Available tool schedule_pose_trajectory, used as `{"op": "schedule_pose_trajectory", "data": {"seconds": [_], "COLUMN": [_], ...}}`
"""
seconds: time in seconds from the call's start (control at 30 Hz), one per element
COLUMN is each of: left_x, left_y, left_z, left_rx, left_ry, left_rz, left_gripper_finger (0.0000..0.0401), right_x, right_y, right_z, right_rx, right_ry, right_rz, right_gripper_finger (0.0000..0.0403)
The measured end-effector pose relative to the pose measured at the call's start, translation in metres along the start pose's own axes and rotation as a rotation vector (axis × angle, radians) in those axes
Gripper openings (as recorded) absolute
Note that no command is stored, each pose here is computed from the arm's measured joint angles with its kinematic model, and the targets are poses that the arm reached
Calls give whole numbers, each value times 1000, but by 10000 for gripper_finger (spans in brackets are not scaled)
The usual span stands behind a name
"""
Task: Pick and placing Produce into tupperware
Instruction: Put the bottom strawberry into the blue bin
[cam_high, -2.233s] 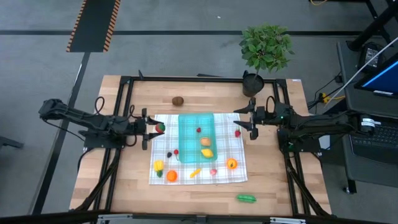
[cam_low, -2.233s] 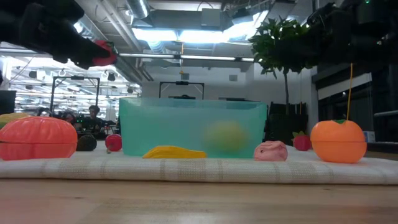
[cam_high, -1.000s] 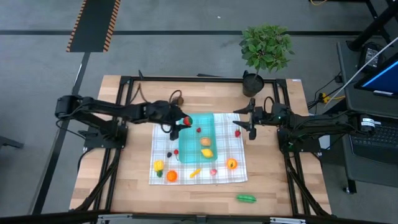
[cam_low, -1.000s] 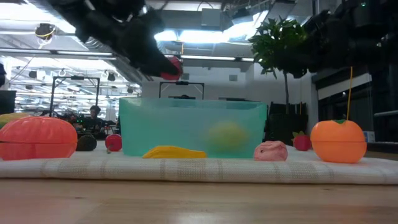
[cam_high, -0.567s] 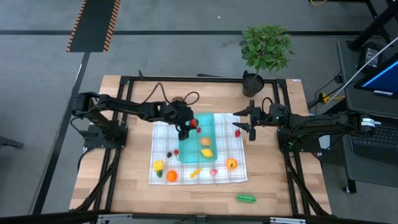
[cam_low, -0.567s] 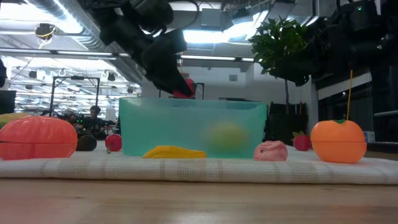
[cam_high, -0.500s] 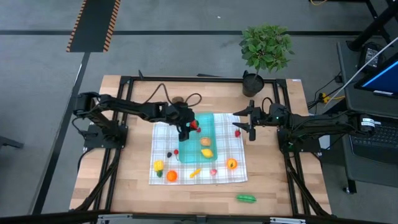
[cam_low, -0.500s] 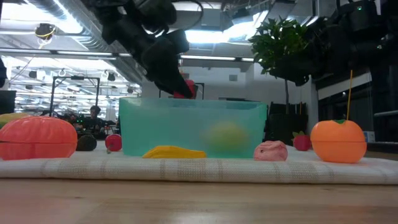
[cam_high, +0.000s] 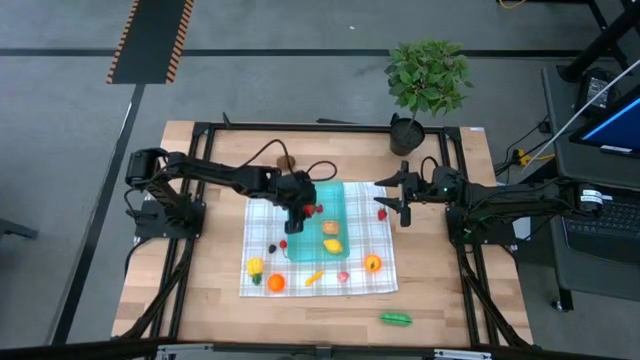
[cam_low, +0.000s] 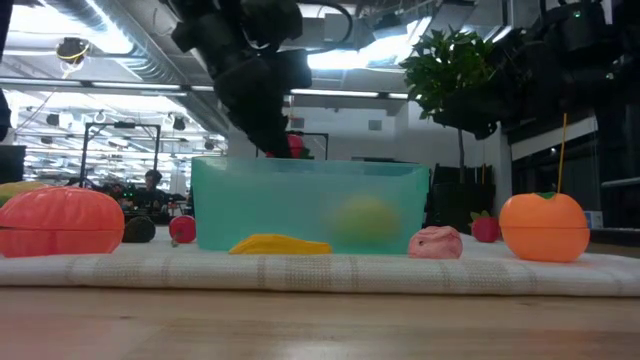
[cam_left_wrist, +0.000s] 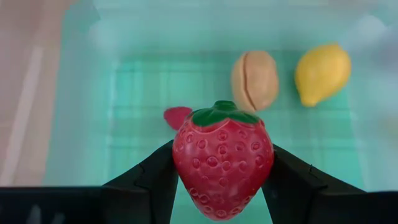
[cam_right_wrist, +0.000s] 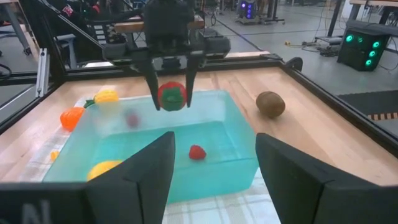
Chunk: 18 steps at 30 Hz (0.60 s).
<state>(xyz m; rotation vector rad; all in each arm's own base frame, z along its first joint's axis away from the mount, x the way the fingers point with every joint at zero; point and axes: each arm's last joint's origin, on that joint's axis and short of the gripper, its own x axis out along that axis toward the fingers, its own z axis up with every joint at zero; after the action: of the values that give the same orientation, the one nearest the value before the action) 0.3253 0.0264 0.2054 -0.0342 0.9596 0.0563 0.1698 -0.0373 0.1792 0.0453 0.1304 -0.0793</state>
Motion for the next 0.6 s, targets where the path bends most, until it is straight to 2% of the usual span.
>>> {"op": "schedule_pose_trajectory", "data": {"seconds": [0.17, 0.6], "left_x": [0, 44], "left_y": [0, 1], "left_z": [0, -12], "left_rx": [0, -4], "left_ry": [-1, 100], "left_rz": [4, 6], "left_gripper_finger": [189, 191], "right_x": [1, 3], "right_y": [0, -1], "right_z": [-1, -5], "right_rx": [1, 6], "right_ry": [5, 31], "right_rz": [0, -2], "right_gripper_finger": [227, 227]}}
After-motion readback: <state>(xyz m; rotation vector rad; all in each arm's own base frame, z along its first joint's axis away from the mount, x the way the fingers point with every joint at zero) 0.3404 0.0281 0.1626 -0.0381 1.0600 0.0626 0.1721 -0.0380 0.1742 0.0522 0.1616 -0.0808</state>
